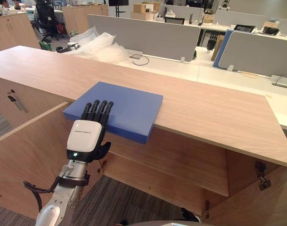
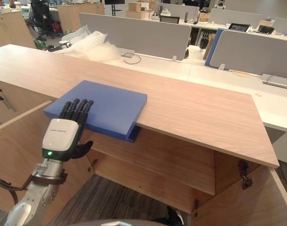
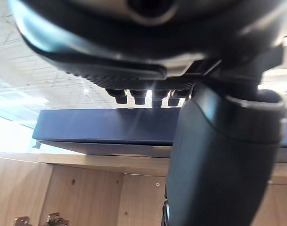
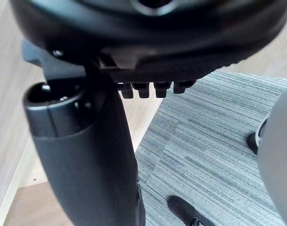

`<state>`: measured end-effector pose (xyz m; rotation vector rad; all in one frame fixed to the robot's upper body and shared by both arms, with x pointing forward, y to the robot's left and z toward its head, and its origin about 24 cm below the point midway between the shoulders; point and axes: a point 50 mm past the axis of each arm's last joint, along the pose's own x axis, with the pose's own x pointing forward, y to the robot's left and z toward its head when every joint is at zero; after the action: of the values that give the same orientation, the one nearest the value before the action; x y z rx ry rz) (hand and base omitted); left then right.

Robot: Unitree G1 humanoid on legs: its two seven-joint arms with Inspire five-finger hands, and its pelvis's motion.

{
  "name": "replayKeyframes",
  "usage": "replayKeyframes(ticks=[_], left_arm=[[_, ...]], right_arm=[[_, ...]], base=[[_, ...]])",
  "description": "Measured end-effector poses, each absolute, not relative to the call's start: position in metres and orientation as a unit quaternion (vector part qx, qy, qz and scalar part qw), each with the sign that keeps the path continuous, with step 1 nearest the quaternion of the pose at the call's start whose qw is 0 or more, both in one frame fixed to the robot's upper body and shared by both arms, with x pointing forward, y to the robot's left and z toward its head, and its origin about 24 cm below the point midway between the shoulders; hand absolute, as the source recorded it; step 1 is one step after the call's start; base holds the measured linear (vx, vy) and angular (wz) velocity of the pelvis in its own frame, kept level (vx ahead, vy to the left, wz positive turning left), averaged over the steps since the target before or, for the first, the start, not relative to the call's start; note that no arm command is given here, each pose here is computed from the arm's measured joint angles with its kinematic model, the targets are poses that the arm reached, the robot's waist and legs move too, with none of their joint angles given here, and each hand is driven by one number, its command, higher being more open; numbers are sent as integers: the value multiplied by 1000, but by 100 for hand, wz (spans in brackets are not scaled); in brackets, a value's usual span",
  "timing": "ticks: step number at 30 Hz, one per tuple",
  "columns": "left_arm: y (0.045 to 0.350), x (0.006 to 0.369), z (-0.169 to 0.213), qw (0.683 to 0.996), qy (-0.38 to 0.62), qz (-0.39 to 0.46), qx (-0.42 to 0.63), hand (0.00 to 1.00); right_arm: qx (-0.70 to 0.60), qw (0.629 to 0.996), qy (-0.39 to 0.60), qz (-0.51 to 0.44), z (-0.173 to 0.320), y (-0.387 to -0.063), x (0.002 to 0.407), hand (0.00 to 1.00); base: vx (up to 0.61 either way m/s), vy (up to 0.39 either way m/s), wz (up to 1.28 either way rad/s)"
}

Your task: Walk over to the cabinet, pick up the folder, carry it to the office cabinet, place the folder inside the office cabinet, then close the office cabinet door

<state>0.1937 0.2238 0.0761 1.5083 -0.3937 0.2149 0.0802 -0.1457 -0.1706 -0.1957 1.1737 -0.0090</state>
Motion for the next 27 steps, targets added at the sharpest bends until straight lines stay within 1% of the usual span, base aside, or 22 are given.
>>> replayKeyframes(ticks=[5, 11, 14, 15, 21, 27], left_arm=[[232, 207, 83, 703, -168, 141, 676, 100], [238, 216, 91, 700, -169, 170, 673, 100], [243, 220, 87, 699, -155, 176, 675, 100], [244, 221, 85, 699, -151, 176, 676, 0], [253, 223, 70, 701, -114, 169, 683, 0], [253, 234, 85, 694, -152, 206, 673, 0]], right_arm=[[-98, 828, 552, 1, -171, -146, 80, 100], [-108, 827, 552, 3, -171, -150, 80, 100], [-109, 826, 553, 1, -171, -153, 79, 100], [-108, 826, 553, 1, -171, -153, 79, 100], [-99, 826, 554, -13, -170, -159, 79, 100], [-99, 827, 553, -13, -170, -160, 81, 100]], base=[[-18, 3, -9], [-11, 6, -12], [-14, -3, -14], [-28, -2, -13], [-24, 13, -9], [-17, 8, -5]])
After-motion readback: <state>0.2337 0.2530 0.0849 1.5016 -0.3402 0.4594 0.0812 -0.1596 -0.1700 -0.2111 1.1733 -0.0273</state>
